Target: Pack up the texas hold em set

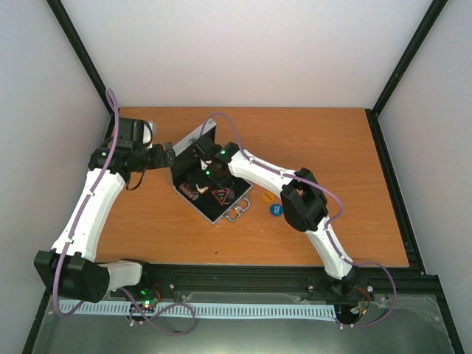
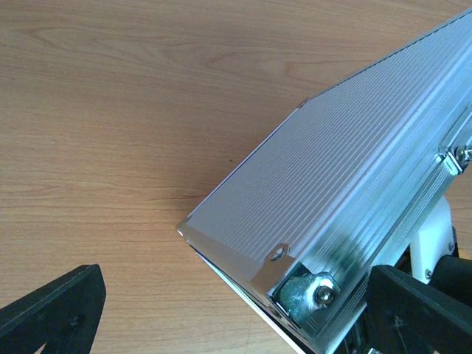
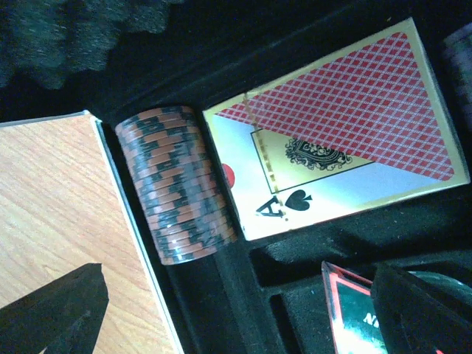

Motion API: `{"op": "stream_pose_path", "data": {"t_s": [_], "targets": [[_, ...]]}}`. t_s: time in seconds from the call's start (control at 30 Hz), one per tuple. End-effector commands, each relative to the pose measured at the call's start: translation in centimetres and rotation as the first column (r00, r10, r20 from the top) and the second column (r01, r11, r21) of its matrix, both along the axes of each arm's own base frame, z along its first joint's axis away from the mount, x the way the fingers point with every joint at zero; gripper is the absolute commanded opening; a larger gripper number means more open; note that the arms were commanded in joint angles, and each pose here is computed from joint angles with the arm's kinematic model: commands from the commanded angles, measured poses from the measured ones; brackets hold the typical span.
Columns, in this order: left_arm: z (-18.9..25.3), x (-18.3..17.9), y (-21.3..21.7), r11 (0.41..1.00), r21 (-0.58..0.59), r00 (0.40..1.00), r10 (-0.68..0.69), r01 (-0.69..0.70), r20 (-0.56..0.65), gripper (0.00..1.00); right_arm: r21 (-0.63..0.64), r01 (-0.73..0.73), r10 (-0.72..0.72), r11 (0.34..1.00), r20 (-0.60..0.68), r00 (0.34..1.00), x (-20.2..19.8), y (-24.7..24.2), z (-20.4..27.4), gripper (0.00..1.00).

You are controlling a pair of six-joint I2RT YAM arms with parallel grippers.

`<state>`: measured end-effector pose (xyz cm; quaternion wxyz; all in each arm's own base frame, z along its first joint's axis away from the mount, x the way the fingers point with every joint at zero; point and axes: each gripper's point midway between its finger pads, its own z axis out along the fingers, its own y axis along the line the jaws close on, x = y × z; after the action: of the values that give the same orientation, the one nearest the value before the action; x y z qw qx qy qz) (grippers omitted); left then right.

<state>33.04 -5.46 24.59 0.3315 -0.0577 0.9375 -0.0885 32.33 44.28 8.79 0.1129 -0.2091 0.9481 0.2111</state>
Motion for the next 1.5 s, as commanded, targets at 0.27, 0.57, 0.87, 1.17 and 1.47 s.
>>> {"op": "stream_pose_path", "data": {"t_s": [0.27, 0.57, 0.87, 1.17, 1.47], "targets": [[-0.1, -0.4, 0.0, 1.0, 0.007, 1.0, -0.011, 0.011, -0.006, 1.0, -0.107, 0.018, -0.022, 0.994, -0.038, 0.999, 0.4, -1.7, -4.7, 0.99], [0.2, -0.6, 0.1, 1.0, 0.012, 1.0, -0.008, 0.008, -0.001, 1.0, -0.082, 0.012, -0.019, 0.997, -0.082, 0.996, -1.2, -2.1, -4.4, 0.97], [0.2, -0.5, 0.1, 1.0, 0.012, 1.0, -0.006, 0.006, 0.002, 1.0, -0.058, -0.013, 0.006, 0.998, -0.107, 0.994, -3.0, -2.4, -3.7, 0.97], [0.3, -0.6, 0.1, 1.0, 0.012, 1.0, -0.007, 0.007, 0.002, 1.0, -0.051, 0.008, -0.008, 0.999, -0.002, 1.0, -0.8, -1.9, -1.7, 1.0], [0.3, -0.6, 0.1, 1.0, 0.012, 1.0, -0.008, 0.008, 0.004, 1.0, -0.025, 0.011, -0.009, 1.0, 0.076, 0.997, 0.7, -1.4, 1.1, 1.0]]}}
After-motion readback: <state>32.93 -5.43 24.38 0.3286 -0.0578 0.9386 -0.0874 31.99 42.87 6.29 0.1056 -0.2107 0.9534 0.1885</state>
